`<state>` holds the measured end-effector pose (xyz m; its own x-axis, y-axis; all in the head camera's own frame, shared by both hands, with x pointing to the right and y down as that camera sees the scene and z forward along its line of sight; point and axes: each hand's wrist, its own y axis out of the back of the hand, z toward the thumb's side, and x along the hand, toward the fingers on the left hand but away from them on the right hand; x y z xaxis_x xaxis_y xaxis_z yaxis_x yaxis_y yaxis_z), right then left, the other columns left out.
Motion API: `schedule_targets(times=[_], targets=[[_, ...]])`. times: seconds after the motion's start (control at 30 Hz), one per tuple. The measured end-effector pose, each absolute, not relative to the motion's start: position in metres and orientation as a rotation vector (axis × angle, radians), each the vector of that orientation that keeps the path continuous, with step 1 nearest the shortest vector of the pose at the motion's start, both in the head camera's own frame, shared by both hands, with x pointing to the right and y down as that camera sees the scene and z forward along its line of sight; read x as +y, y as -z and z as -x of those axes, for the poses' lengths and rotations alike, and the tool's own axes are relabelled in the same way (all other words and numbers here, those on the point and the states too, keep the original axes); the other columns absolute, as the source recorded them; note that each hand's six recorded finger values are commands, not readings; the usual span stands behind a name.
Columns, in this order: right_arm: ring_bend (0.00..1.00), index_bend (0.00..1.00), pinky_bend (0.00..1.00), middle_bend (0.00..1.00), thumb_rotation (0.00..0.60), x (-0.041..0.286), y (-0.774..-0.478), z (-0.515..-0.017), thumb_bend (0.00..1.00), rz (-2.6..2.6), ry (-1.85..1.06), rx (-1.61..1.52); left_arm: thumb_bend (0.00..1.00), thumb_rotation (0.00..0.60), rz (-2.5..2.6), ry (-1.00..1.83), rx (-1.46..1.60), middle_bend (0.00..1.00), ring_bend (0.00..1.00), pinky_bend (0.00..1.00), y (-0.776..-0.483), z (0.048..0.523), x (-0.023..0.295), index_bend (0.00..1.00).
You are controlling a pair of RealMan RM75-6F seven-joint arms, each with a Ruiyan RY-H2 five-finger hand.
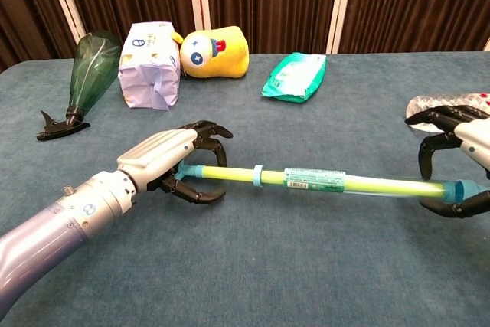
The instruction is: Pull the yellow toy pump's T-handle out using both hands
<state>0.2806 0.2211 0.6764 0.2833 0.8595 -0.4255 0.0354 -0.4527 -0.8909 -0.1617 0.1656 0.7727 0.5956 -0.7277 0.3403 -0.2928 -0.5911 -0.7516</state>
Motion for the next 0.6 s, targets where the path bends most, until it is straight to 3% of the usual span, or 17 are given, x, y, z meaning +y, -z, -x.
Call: schedule_targets(times=[0.23, 0.6], targets=[[0.02, 0.77, 0.00, 0.14, 0.600, 0.214, -0.671, -0.289, 0.54, 1.709, -1.270, -0.837, 0.50, 0.600, 2.106, 0.834, 0.808, 0.15, 0.00, 0.06, -0.767, 0.165, 0.162, 0.61], [0.03, 0.80, 0.00, 0.16, 0.600, 0.199, -0.669, -0.311, 0.54, 1.659, -1.325, -0.886, 0.50, 0.600, 2.049, 0.761, 0.824, 0.17, 0.00, 0.06, -0.750, 0.173, 0.157, 0.63]])
